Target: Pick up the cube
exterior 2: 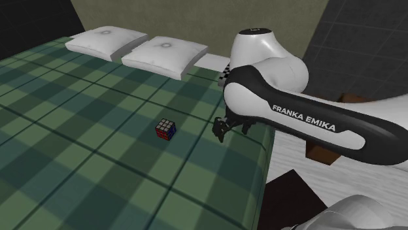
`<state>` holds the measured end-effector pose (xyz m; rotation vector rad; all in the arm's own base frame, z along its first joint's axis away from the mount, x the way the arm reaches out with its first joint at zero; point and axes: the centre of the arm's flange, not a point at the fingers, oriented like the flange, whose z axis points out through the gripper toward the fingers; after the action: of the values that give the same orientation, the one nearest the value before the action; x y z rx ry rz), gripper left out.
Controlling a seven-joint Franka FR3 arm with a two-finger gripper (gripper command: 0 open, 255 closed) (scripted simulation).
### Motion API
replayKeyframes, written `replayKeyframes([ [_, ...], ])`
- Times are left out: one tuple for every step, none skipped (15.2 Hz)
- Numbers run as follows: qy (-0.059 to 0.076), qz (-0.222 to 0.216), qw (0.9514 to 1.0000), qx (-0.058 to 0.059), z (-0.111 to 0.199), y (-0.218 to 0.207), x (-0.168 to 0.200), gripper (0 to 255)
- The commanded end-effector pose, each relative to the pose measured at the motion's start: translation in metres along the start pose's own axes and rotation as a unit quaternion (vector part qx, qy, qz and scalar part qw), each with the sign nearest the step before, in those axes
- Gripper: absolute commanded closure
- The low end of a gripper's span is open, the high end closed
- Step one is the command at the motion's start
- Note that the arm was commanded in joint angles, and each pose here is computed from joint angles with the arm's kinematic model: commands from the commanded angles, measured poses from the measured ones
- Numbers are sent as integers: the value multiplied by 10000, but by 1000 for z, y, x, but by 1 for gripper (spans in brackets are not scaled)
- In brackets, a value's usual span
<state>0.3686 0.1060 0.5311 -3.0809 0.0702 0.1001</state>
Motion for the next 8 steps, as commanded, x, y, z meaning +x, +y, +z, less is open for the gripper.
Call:
replayKeyframes([
  [28, 35, 10000, -1, 3, -22, 16, 0],
  [40, 50, 10000, -5, 4, -32, 24, 0],
  [51, 66, 10000, -9, 6, -43, 32, 0],
  [63, 81, 9999, -13, 8, -53, 40, 0],
  [75, 96, 9999, -18, 10, -63, 48, 0],
  [86, 112, 9999, -22, 11, -73, 56, 0],
  [98, 127, 9999, -26, 13, -84, 64, 0],
  [110, 142, 9998, -30, 15, -94, 72, 0],
])
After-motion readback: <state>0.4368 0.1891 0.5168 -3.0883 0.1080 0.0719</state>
